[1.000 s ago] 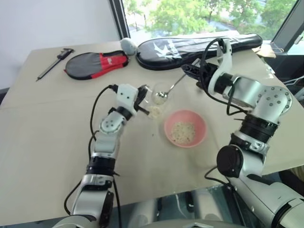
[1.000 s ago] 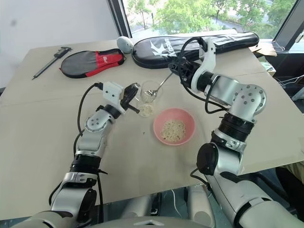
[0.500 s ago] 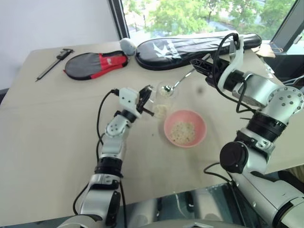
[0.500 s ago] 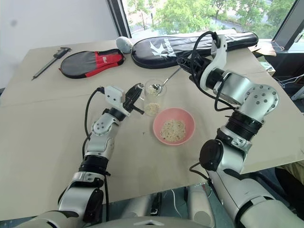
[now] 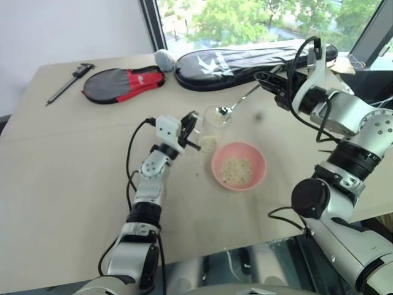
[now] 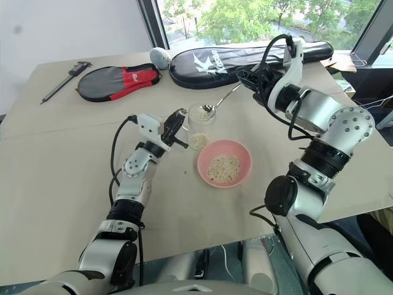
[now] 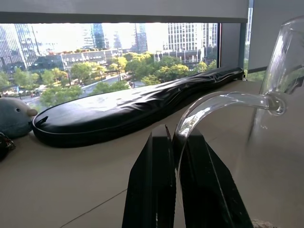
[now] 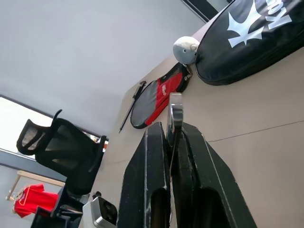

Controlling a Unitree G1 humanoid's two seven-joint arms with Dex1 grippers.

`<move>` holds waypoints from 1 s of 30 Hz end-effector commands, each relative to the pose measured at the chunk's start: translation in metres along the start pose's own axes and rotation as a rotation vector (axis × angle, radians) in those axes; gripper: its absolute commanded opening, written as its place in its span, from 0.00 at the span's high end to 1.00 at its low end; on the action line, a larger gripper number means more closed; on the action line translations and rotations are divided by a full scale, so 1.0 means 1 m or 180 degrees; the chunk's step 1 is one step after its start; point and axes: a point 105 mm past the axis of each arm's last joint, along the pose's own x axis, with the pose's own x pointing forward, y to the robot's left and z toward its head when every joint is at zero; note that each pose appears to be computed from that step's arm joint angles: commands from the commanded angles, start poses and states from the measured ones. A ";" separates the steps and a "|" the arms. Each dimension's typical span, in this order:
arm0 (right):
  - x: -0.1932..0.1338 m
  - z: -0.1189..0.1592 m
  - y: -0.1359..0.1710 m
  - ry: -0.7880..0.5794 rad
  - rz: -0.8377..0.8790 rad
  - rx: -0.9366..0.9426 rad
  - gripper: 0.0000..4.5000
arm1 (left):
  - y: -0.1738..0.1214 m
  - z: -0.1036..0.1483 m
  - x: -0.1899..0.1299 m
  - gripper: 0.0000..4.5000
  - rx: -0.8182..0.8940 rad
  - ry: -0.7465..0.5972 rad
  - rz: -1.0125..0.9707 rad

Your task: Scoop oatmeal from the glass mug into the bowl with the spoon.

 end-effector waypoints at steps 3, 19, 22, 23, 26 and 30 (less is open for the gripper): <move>-0.008 0.015 0.015 -0.0138 0.0192 -0.0011 1.00 | 0.007 0.014 0.003 0.99 0.0070 -0.0209 0.0069; -0.026 0.004 0.032 -0.0021 0.0634 0.0100 1.00 | 0.009 0.008 0.004 0.99 0.0094 -0.0133 0.0065; -0.035 -0.002 0.032 0.0033 0.0655 0.0125 1.00 | 0.009 0.007 0.005 0.99 0.0095 -0.0122 0.0053; -0.038 -0.004 0.031 0.0054 0.0644 0.0150 1.00 | 0.009 0.007 0.005 0.99 0.0095 -0.0117 0.0048; -0.045 -0.009 0.029 0.0110 0.0580 0.0220 1.00 | 0.009 0.006 0.005 0.99 0.0096 -0.0105 0.0042; -0.051 -0.014 0.022 0.0112 0.0450 0.0196 1.00 | 0.009 0.005 0.005 0.99 0.0099 -0.0094 0.0033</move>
